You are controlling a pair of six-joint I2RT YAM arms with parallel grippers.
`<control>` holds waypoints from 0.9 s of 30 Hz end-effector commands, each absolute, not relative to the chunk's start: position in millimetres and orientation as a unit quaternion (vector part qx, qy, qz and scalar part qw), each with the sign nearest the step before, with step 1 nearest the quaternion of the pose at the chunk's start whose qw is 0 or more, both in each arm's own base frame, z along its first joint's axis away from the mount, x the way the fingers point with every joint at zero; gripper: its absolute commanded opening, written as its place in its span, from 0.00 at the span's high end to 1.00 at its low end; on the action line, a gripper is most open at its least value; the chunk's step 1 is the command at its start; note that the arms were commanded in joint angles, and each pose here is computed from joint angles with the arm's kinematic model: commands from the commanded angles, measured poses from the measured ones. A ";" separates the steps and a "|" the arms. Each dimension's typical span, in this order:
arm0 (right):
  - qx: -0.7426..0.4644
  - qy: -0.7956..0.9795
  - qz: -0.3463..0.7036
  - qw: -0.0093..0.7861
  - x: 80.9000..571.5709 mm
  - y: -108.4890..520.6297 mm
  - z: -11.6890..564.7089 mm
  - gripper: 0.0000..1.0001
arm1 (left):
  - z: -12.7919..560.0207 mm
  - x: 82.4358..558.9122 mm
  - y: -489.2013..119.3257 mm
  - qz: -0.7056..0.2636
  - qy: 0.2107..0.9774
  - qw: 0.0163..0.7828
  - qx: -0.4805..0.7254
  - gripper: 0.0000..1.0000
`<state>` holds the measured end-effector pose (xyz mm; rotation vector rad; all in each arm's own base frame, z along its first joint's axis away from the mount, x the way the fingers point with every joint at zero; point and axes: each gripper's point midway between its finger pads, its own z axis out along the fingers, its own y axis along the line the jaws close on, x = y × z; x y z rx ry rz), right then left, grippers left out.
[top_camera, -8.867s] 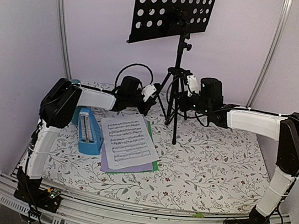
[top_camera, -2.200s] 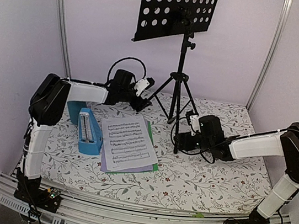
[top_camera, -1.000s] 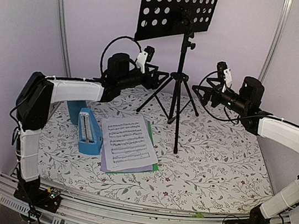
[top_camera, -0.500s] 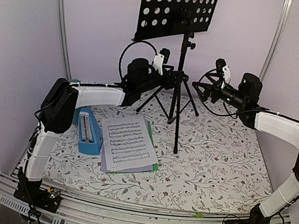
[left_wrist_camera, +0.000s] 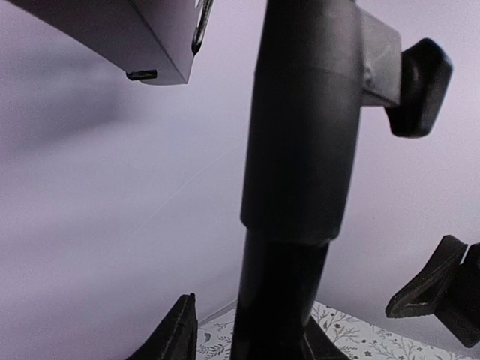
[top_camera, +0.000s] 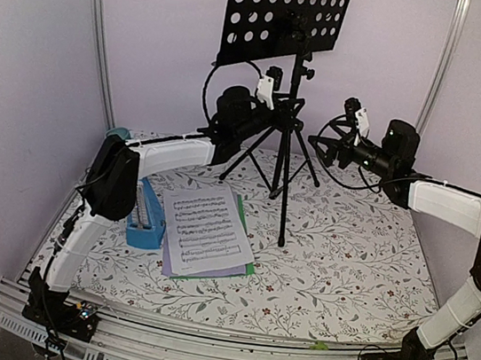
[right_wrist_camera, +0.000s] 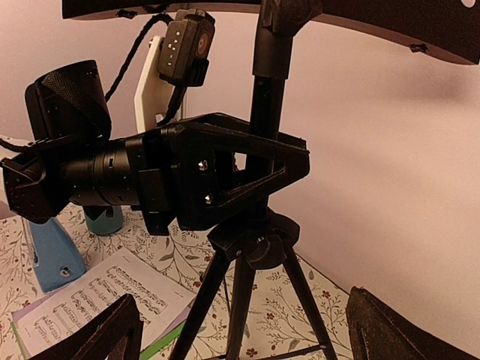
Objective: Set up the instrument practice props
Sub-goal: Adjust the music stand at the center of the board.
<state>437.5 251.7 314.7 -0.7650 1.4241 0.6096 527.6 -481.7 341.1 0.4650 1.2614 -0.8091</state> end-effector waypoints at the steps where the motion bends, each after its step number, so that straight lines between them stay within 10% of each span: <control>1: -0.347 0.626 0.264 0.646 433.1 250.5 312.0 0.04 | 333.0 525.0 -496.8 -0.376 0.572 0.695 0.218 0.66; 10: -0.358 0.628 0.259 0.641 432.4 251.3 303.8 0.04 | 334.4 516.8 -501.1 -0.393 0.574 0.681 0.229 1.00; 27: -0.380 0.629 0.247 0.632 434.9 260.9 290.2 0.04 | 328.3 470.3 -499.8 -0.422 0.562 0.661 0.262 1.00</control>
